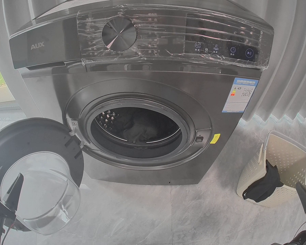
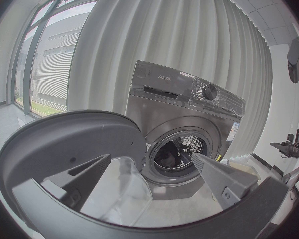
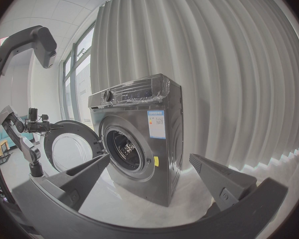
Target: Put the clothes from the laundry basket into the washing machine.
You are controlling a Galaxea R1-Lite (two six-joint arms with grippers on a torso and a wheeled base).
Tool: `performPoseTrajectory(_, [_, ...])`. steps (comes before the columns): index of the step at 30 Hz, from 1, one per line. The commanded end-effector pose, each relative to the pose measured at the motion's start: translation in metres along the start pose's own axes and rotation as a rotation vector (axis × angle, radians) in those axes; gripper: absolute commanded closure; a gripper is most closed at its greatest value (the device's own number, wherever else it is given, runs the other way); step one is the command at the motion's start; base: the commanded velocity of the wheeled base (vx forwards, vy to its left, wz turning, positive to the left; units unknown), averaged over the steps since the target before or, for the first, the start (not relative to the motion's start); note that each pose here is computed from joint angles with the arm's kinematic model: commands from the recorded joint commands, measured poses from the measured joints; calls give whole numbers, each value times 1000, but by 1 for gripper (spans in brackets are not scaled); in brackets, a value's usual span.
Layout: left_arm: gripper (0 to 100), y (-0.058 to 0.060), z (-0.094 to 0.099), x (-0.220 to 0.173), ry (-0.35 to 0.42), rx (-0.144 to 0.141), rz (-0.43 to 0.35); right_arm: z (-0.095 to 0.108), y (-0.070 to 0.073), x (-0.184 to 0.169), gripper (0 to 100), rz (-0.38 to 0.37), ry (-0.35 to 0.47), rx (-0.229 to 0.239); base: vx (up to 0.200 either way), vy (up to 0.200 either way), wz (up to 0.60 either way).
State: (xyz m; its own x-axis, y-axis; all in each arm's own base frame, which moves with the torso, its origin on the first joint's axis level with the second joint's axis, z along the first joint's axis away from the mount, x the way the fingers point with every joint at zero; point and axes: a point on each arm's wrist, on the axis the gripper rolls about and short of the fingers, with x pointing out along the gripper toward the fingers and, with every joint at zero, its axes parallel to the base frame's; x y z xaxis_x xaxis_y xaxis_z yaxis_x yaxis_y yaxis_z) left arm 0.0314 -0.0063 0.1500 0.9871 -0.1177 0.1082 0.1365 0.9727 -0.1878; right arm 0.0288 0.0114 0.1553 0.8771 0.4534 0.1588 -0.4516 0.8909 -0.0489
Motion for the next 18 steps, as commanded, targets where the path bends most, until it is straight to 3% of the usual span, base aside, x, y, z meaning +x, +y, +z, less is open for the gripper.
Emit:
performPoseTrajectory(1, [0, 8, -8, -27, -24, 27, 4, -9, 21, -57, 0, -27, -145, -57, 0, 0, 0])
performPoseTrajectory(6, [0, 9, -18, -33, -11, 35, -30, -14, 20, -55, 0, -28, -157, -59, 0, 0, 0])
performPoseTrajectory(8, [0, 9, -23, -38, -24, 52, -92, -18, 20, -55, 0, -29, -145, -55, 0, 0, 0])
performPoseTrajectory(9, [0, 9, -28, -41, -34, 75, -153, -19, 20, -55, 0, -29, -144, -54, 0, 0, 0])
performPoseTrajectory(10, [0, 9, -28, -42, -35, 78, -161, -19, 20, -55, 0, -27, -145, -55, 0, 0, 0])
performPoseTrajectory(12, [0, 5, -34, -53, -62, 89, -313, -18, 20, -55, 0, -28, -151, -56, 0, 0, 0])
performPoseTrajectory(14, [0, 5, -37, -55, -43, 99, -349, -18, 20, -55, 0, -28, -151, -56, 0, 0, 0])
performPoseTrajectory(15, [0, 4, -45, -55, 34, 122, -375, -18, 20, -55, 0, -29, -149, -57, 0, 0, 0])
performPoseTrajectory(16, [0, 5, -48, -55, 52, 148, -358, -19, 20, -55, 0, -29, -148, -56, 0, 0, 0])
performPoseTrajectory(17, [0, 5, -48, -54, 54, 152, -355, -19, 20, -55, 0, -29, -149, -57, -200, 0, 0])
performPoseTrajectory(18, [0, 7, -51, -54, 71, 201, -302, -19, 20, -55, 0, -28, -155, -57, -200, 0, 0])
